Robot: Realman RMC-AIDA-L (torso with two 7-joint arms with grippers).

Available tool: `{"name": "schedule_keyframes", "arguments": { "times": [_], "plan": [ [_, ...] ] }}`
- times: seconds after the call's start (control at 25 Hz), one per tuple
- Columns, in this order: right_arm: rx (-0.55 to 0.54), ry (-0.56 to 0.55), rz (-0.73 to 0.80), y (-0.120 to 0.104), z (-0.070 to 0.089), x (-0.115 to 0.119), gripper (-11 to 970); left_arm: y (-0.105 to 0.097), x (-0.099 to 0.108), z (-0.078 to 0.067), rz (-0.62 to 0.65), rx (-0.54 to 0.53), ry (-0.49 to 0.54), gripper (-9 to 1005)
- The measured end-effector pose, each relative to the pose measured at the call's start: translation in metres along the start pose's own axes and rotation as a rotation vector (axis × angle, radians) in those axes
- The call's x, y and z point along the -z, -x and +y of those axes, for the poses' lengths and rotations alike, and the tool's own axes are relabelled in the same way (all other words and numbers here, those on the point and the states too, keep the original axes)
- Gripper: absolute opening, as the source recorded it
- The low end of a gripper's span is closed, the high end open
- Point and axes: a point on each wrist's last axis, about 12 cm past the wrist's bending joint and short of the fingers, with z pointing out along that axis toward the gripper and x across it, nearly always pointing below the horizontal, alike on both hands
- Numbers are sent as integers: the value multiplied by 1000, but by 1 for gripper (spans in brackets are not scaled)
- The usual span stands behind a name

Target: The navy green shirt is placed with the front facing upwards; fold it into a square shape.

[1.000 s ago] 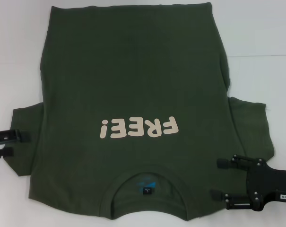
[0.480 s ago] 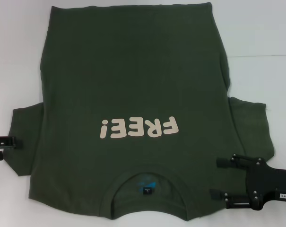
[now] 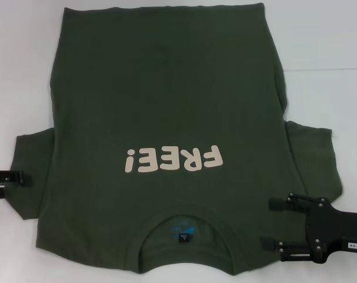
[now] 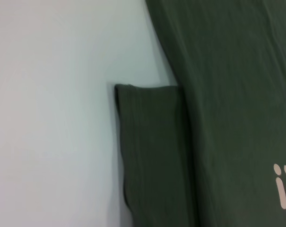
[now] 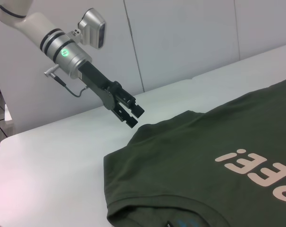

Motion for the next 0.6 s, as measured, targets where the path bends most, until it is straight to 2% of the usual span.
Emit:
{"name": "schedule_keyframes", "arguments": {
  "times": [0.6],
  "plan": [
    [0,-9,4,0,-1,-1,911,2,-7,3,-16,-16,56,874]
  ]
}}
